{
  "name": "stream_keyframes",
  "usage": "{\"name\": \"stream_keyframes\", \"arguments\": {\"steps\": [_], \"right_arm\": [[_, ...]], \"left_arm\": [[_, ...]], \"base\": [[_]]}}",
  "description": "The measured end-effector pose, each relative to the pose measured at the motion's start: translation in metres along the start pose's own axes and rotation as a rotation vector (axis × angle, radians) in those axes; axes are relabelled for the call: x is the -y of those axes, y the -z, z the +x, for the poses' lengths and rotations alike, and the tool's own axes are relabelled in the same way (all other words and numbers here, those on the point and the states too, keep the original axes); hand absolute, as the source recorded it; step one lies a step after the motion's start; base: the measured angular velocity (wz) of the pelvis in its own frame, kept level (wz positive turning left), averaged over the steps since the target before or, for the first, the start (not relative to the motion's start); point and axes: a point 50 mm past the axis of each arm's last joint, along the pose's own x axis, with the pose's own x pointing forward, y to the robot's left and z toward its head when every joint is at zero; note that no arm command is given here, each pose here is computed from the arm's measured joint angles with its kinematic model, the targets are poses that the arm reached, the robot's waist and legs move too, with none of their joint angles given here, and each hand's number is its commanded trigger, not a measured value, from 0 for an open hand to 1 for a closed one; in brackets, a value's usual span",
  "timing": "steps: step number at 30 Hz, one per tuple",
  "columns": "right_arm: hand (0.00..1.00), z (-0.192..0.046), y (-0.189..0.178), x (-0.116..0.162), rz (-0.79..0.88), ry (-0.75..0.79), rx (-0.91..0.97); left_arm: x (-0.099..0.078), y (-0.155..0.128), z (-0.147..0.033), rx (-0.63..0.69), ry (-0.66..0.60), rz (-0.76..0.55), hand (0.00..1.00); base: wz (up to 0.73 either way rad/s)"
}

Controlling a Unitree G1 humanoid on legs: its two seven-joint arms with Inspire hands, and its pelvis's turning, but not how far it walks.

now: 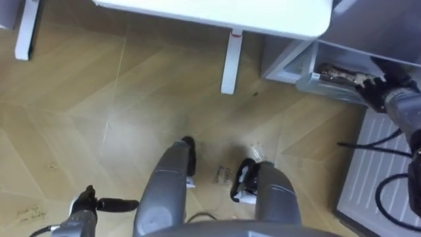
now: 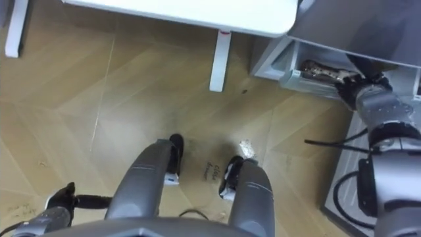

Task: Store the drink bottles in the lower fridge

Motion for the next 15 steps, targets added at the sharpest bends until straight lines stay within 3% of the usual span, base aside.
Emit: {"name": "stream_keyframes", "arguments": {"steps": [15], "right_arm": [[0.00, -0.009, 0.033, 0.072, -0.083, 0.158, -0.031]], "left_arm": [[0.000, 0.018, 0.000, -0.075, 0.010, -0.042, 0.00]], "base": [[-0.11]]}}
